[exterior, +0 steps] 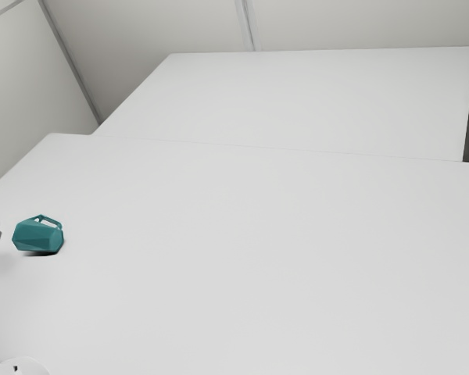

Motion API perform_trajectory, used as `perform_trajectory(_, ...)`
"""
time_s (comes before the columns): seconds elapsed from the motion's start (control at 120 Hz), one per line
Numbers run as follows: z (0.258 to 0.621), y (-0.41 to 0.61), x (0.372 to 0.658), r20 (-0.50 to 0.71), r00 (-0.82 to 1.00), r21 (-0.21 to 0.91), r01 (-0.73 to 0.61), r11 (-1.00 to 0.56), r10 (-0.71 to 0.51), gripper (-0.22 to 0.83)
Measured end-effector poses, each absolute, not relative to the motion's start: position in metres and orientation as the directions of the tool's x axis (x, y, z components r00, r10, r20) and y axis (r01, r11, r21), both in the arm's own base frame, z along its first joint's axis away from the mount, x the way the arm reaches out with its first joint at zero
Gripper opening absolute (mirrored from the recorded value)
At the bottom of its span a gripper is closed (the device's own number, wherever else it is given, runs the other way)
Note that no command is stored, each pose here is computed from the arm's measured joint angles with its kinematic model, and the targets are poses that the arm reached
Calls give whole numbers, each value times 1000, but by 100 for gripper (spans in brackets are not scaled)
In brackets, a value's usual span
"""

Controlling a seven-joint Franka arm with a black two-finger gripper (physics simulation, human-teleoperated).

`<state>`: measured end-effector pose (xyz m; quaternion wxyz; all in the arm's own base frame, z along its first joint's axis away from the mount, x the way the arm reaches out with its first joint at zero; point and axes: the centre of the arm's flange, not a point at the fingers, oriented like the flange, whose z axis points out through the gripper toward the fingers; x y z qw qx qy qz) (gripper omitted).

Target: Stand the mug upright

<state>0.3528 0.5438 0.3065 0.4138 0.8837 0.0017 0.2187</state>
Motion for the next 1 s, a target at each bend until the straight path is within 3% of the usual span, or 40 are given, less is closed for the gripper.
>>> perform_trajectory(0.592, 293, 527, 389, 350, 923, 755, -177, -631, 160, 60)
perform_trajectory(1.0, 281, 516, 398, 329, 931, 776, -170, -608, 158, 55)
